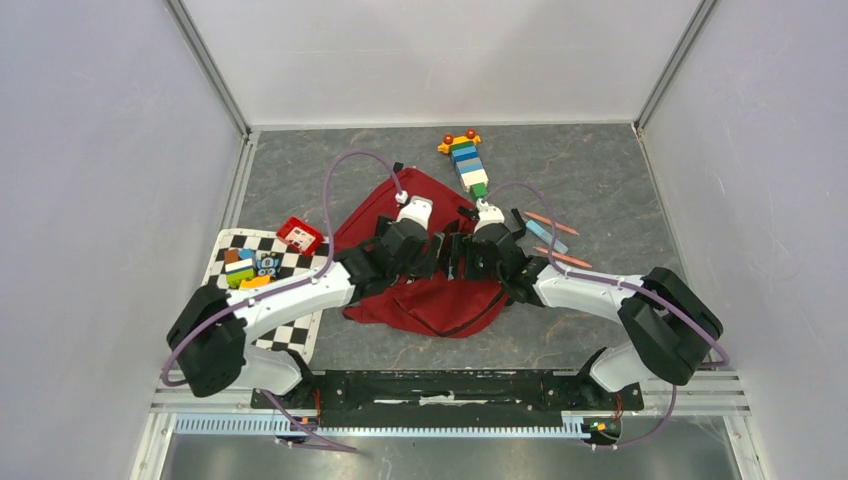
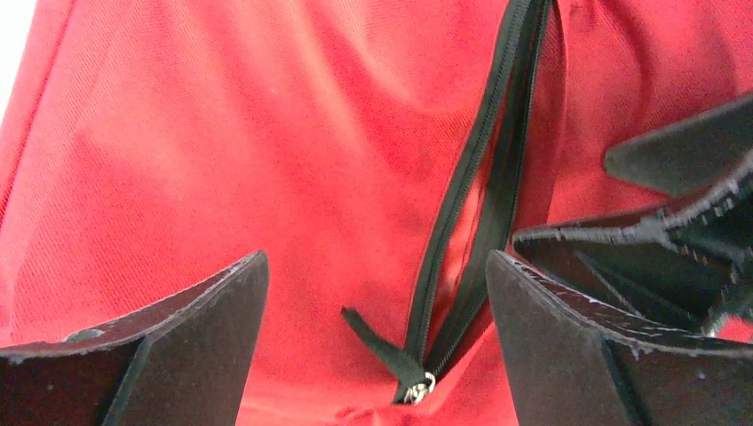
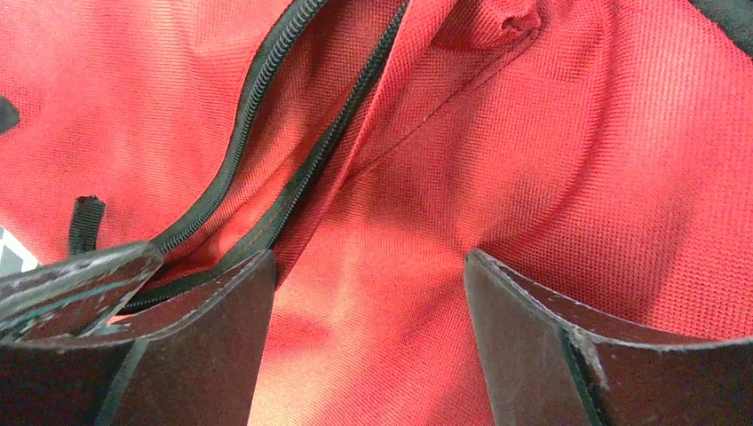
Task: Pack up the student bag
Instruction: Unzip the student bag at the center of the board.
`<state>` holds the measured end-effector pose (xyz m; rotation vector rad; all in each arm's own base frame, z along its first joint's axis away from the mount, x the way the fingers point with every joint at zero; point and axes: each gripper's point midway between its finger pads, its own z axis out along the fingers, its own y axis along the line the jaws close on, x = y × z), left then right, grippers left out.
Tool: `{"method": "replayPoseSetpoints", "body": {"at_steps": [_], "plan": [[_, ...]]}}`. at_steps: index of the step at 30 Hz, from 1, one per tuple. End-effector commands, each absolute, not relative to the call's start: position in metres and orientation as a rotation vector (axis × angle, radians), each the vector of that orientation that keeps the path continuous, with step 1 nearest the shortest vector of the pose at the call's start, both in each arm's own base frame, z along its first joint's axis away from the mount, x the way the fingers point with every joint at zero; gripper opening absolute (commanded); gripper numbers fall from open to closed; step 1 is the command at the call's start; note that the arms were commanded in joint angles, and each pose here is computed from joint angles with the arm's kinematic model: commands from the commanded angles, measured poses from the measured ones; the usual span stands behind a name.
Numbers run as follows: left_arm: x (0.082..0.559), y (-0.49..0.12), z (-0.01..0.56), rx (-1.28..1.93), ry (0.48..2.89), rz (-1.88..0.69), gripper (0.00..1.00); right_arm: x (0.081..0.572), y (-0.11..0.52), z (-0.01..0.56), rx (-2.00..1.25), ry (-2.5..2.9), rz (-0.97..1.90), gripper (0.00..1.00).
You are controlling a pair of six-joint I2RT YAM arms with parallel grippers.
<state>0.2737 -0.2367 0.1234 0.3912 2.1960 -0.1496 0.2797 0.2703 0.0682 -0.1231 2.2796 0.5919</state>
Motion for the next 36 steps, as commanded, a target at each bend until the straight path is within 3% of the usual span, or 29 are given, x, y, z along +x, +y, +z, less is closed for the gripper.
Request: {"method": "replayPoseSetpoints", "body": {"at_steps": [1, 11, 20, 25, 32, 36], "plan": [[0.304, -0.244, 0.144, 0.351, 2.070, -0.070, 0.99, 0.265, 0.258, 0.047, -0.079, 2.342, 0.581, 0.83], [0.321, -0.273, 0.125, 0.283, 1.948, -0.200, 1.00, 0.255, 0.258, 0.039, -0.045, 2.353, 0.640, 0.84], [0.346, -0.248, 0.096, 0.221, 1.940, 0.099, 1.00, 0.255, 0.259, 0.042, -0.046, 2.343, 0.655, 0.83], [0.350, -0.212, 0.108, 0.088, 1.870, 0.299, 1.00, 0.253, 0.258, 0.039, -0.045, 2.349, 0.653, 0.83], [0.345, -0.202, 0.144, 0.098, 1.815, 0.291, 0.99, 0.254, 0.253, 0.041, -0.048, 2.337, 0.638, 0.83], [0.339, -0.200, 0.155, 0.152, 1.828, 0.270, 0.87, 0.257, 0.249, 0.046, -0.054, 2.316, 0.611, 0.83]]}}
